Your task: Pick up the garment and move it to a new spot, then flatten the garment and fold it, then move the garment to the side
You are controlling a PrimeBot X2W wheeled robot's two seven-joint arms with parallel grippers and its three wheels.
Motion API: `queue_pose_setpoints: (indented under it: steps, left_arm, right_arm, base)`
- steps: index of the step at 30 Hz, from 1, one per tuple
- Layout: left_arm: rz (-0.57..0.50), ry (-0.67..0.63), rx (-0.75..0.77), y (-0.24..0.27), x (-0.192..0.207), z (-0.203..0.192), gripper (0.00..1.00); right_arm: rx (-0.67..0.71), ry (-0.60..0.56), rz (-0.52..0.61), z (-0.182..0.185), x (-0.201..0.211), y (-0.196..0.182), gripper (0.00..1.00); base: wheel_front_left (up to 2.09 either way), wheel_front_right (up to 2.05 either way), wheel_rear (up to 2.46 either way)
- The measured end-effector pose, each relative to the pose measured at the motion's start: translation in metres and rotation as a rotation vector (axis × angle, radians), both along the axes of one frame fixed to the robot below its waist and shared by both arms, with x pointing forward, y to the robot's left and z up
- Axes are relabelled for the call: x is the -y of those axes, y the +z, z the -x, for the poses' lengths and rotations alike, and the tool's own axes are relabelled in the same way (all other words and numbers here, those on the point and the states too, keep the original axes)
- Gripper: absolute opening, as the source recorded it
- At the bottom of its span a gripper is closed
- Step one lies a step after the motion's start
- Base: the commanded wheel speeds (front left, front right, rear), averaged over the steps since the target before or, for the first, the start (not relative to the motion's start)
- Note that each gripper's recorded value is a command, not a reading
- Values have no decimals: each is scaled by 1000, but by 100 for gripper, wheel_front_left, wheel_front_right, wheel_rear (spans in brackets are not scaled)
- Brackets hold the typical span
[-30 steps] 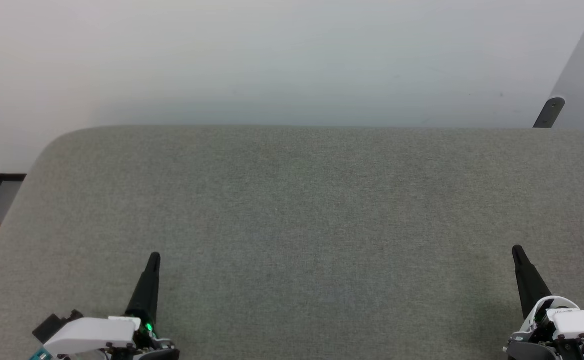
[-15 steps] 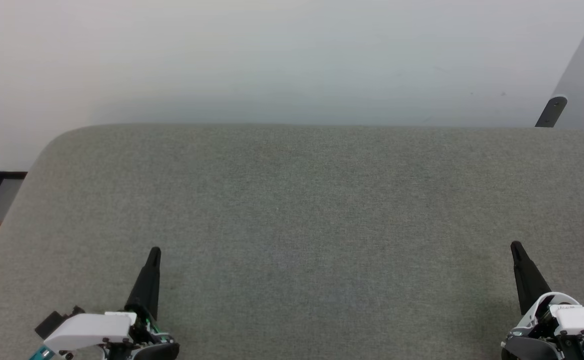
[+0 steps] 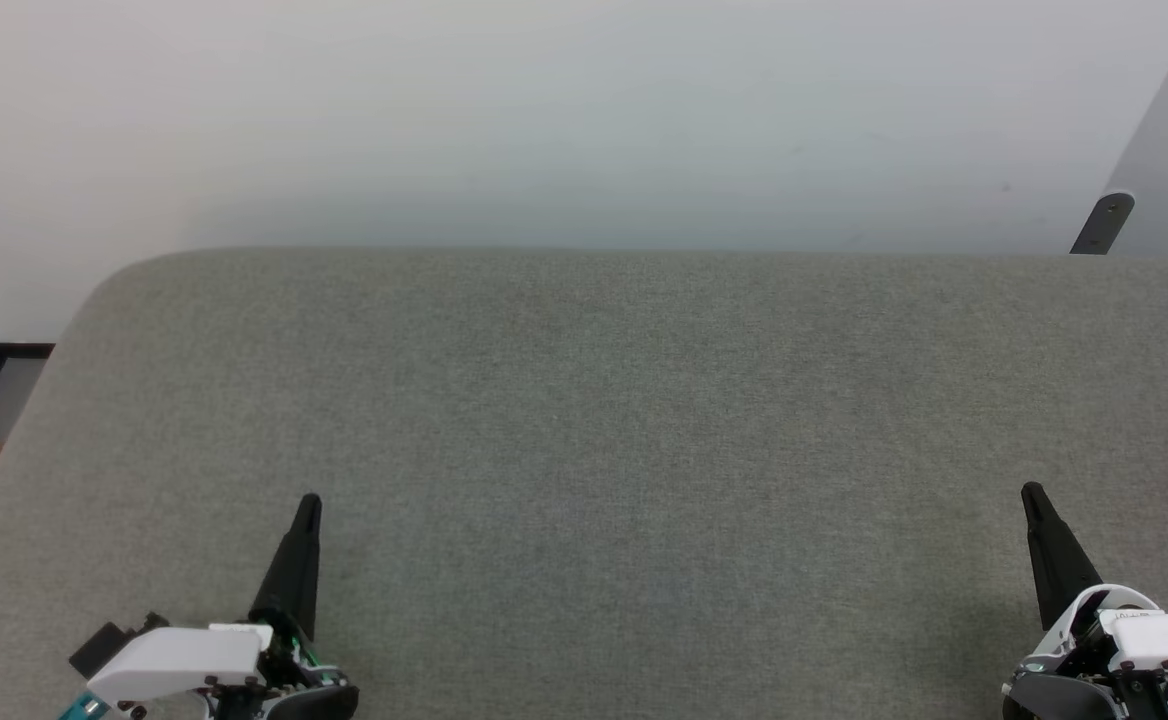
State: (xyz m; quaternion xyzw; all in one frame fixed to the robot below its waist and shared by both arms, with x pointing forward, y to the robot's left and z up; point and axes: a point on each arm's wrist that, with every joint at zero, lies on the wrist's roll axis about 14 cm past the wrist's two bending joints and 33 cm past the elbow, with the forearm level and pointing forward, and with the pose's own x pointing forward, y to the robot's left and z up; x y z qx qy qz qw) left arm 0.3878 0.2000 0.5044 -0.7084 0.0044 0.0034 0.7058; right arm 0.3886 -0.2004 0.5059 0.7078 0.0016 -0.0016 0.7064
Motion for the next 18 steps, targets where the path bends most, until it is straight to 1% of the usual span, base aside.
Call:
queue_pose_setpoints:
  steps: [18]
  left_arm:
    - [-1,1,0,0,0,0,0]
  right_arm:
    - [0,0,0,0,0,0,0]
  base:
    - [0,0,0]
